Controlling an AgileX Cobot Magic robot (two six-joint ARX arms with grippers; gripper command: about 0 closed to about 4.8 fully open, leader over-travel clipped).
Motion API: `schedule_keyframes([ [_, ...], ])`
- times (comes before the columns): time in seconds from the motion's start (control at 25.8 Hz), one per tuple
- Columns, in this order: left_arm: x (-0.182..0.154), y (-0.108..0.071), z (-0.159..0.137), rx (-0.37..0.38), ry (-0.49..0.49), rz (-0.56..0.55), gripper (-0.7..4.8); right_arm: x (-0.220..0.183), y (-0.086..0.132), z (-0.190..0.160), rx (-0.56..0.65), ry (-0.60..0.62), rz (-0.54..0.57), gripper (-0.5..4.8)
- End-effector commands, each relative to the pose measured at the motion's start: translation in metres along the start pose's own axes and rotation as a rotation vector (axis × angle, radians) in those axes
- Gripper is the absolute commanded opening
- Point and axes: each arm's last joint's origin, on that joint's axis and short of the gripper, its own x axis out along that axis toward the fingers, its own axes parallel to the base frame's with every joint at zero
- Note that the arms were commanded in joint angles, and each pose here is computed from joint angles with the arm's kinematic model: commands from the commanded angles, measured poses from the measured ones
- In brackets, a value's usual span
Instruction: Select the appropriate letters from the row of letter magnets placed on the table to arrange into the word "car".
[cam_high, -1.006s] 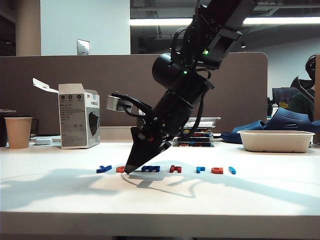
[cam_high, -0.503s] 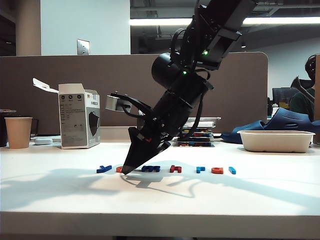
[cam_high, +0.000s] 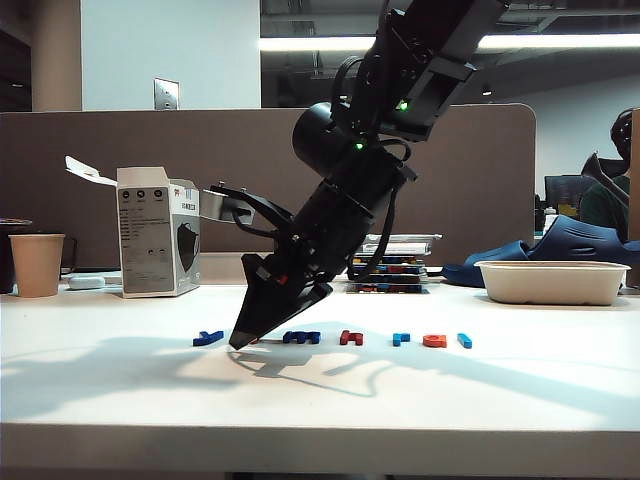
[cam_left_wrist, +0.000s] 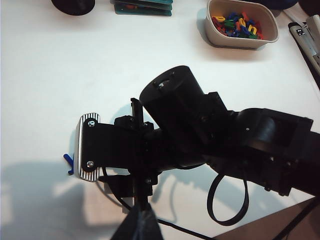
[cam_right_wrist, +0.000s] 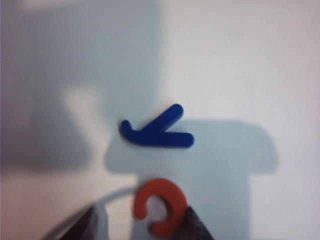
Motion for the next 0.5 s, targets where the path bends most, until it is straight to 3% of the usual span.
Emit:
schedule_keyframes([
  [0.04, -0.0024, -0.0008, 0.0017, 0.003, -0.015, -0.005, -0.06, 0.0052, 0.0, -0.0031, 0.029, 0.009, -0.001, 2.25],
  [0.5, -0.0024, -0.0007, 0.0016, 0.003, -0.015, -0.005, -0.06, 0.0142, 0.0001, -0.0086, 0.058, 0.041, -0.011, 2.2],
])
